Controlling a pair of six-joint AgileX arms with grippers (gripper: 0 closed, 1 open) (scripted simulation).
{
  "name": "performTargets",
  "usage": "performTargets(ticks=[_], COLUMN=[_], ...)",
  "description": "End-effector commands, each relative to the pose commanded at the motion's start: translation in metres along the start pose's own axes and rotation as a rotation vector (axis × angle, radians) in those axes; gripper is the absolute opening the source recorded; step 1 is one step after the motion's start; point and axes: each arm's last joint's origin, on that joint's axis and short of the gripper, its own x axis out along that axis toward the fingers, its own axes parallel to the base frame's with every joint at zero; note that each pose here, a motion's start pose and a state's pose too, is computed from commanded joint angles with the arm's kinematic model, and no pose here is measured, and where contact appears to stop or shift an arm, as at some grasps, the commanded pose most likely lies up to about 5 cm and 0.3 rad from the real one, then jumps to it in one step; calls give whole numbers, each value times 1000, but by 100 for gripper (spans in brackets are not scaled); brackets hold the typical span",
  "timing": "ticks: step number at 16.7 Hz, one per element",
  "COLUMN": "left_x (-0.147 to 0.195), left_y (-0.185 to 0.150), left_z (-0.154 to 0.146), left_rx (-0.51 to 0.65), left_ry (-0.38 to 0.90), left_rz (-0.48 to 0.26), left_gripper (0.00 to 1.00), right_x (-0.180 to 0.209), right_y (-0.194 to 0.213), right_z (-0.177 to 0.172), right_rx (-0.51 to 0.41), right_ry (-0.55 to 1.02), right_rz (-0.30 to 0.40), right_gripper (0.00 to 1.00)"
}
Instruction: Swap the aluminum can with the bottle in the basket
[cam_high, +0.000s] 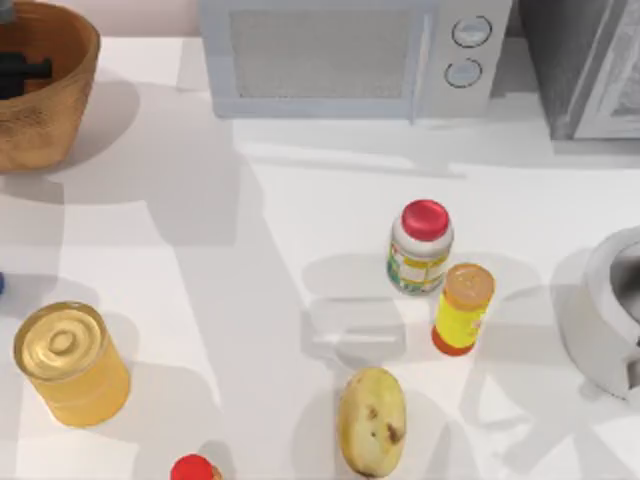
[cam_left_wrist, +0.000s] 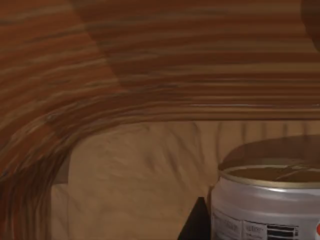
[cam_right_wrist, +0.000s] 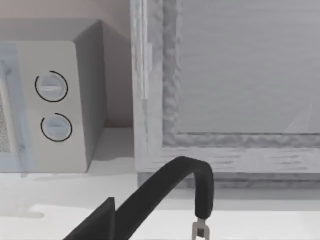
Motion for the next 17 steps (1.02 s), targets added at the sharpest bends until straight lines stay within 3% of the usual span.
performTargets(ticks=[5, 10, 13, 17], left_x=[-27, -116, -188, -258], left_y=[-3, -25, -47, -75], left_z=[-1, -24, -68, -167], left_rx=[-16, -30, -31, -30], left_ry=[-55, -242, -422, -691], left_rz=[26, 81, 108, 121], left_gripper=[0, 0, 0, 0], right_x=[0, 0, 0, 0], right_y=[0, 0, 0, 0], right_z=[0, 0, 0, 0], right_rx=[0, 0, 0, 0], right_ry=[0, 0, 0, 0], right_rz=[0, 0, 0, 0], right_gripper=[100, 100, 100, 100])
